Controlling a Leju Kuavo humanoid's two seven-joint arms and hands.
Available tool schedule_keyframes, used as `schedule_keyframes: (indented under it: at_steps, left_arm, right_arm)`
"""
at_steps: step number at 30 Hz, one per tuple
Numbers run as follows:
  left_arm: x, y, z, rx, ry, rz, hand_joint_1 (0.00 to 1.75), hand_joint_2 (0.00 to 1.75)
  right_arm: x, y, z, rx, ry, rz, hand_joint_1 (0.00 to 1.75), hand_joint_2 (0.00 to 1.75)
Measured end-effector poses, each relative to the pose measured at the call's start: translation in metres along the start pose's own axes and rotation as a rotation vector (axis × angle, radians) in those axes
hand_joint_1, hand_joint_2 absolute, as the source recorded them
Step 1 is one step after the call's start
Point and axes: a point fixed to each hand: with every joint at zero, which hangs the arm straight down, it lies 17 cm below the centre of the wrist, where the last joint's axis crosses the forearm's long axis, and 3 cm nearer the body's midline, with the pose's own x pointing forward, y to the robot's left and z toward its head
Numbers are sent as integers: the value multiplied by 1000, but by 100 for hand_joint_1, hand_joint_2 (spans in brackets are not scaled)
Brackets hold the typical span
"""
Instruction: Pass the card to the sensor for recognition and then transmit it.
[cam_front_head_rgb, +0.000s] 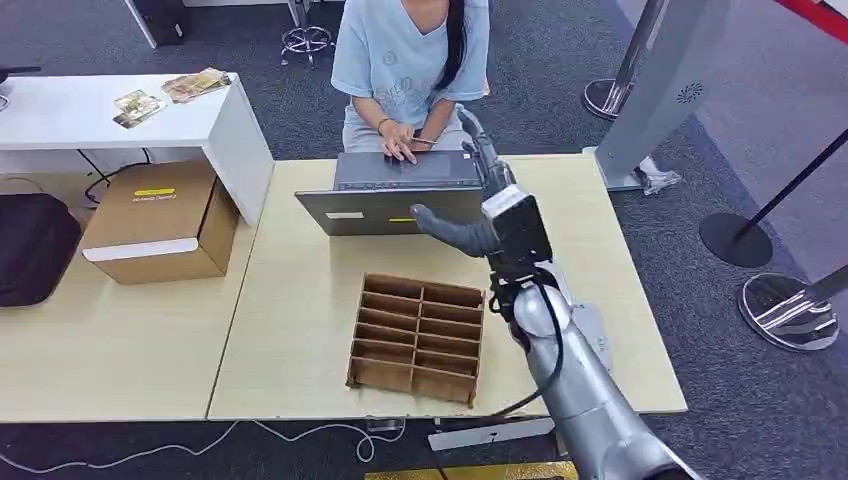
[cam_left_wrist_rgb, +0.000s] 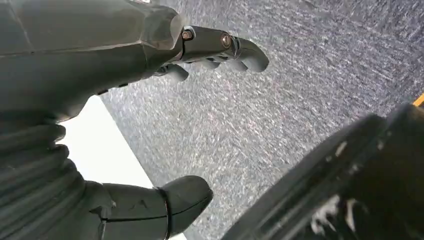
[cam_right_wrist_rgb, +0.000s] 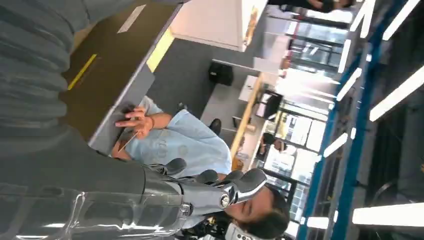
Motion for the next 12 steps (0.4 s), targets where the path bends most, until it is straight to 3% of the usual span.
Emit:
schedule_keyframes:
  at_steps: [5, 12]
  left_arm:
    - [2, -3, 0, -6, 0, 23, 0, 175]
    - [-1, -9, 1, -24, 23, 28, 0, 175]
  right_arm:
    - [8, -40, 47, -85, -44, 8, 0, 175]
    - [3, -72, 118, -160, -14, -39, 0, 175]
